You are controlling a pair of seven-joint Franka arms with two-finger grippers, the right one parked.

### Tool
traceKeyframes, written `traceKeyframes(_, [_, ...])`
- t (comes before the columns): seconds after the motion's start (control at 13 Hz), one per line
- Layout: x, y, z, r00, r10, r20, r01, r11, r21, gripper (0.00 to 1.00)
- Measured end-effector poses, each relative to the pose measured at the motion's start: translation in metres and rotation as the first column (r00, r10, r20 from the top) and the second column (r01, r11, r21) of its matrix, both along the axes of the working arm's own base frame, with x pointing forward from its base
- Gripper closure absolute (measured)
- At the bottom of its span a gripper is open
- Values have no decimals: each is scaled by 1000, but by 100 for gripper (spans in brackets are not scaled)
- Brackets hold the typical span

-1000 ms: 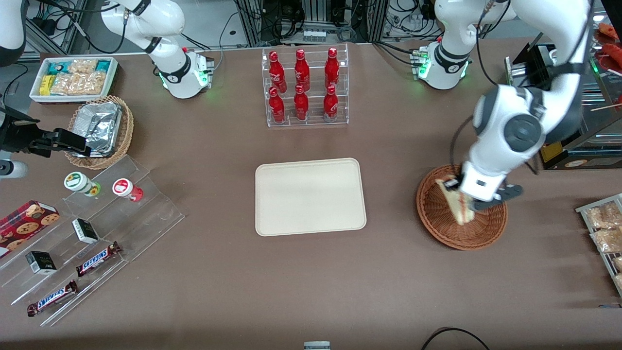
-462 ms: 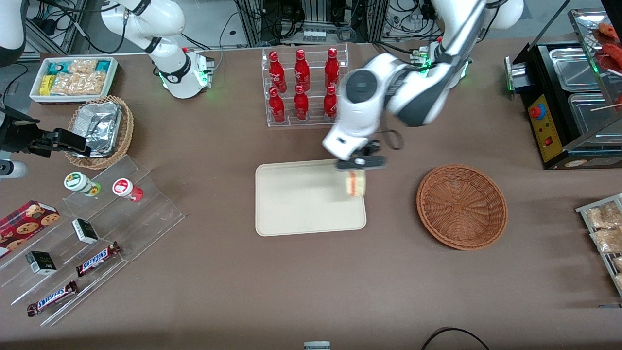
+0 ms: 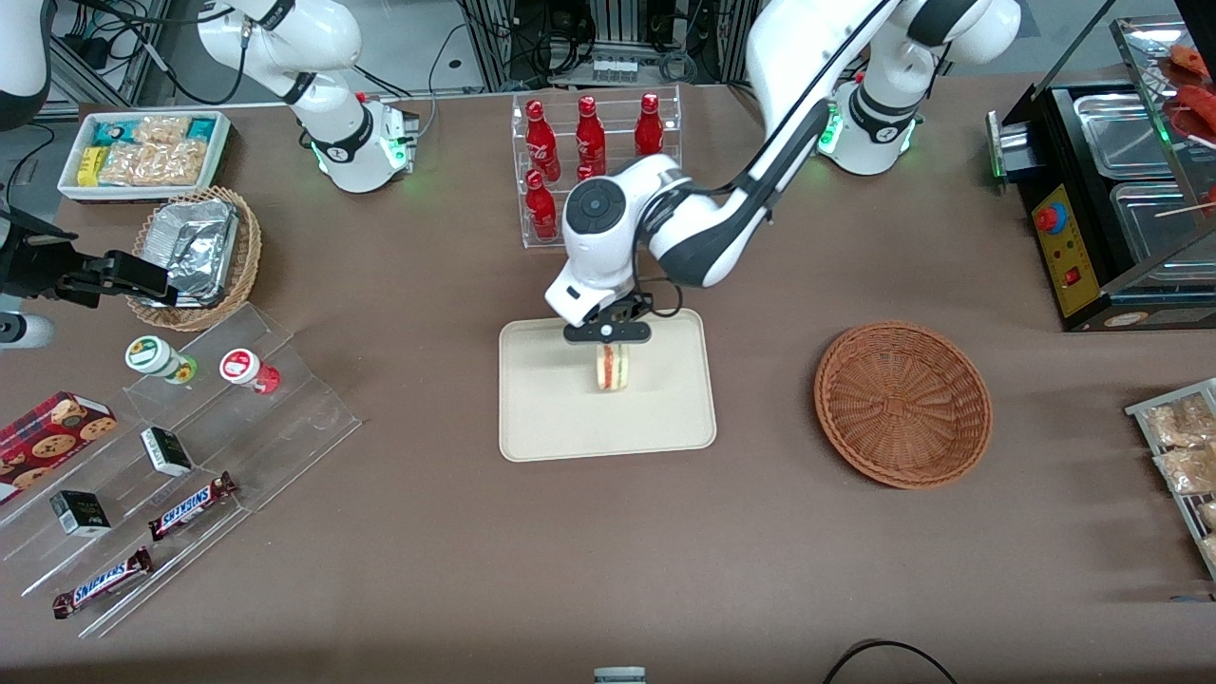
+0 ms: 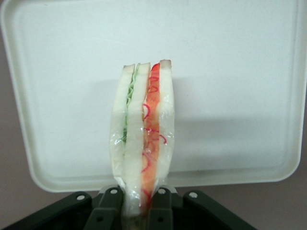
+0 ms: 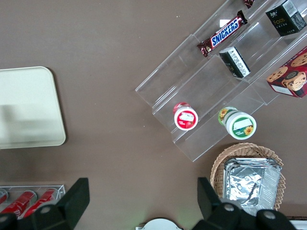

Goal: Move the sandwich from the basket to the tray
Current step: 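Carry the sandwich over the cream tray and lower it onto the tray, then open the left gripper to release the sandwich on the tray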

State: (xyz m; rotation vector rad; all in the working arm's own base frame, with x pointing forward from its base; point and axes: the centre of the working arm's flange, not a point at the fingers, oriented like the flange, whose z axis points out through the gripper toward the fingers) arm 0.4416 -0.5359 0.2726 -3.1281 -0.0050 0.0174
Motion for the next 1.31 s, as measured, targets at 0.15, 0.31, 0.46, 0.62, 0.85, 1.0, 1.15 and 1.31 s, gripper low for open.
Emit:
traceKeyframes(0.15, [-4,-8,-27,999,15,33,-15,1000,1,85])
traceKeyframes(0.31, [-8,-13,-44,999,26,39,-25,1000,-5,85])
traceKeyframes(0.46, [-7,-15,-46,999,30,45,-29,999,-12,85])
traceKeyframes(0.62, [-5,-15,-45,998,32,50,-31,999,-14,78])
traceKeyframes(0.85, [0,-14,-41,997,34,69,-33,999,-12,46])
traceKeyframes(1.0, [7,-13,-30,996,46,82,-45,999,-18,23])
traceKeyframes(1.15, [18,-5,-2,993,73,90,-74,997,2,4])
traceKeyframes(1.31, [33,17,50,988,124,93,-127,991,29,0])
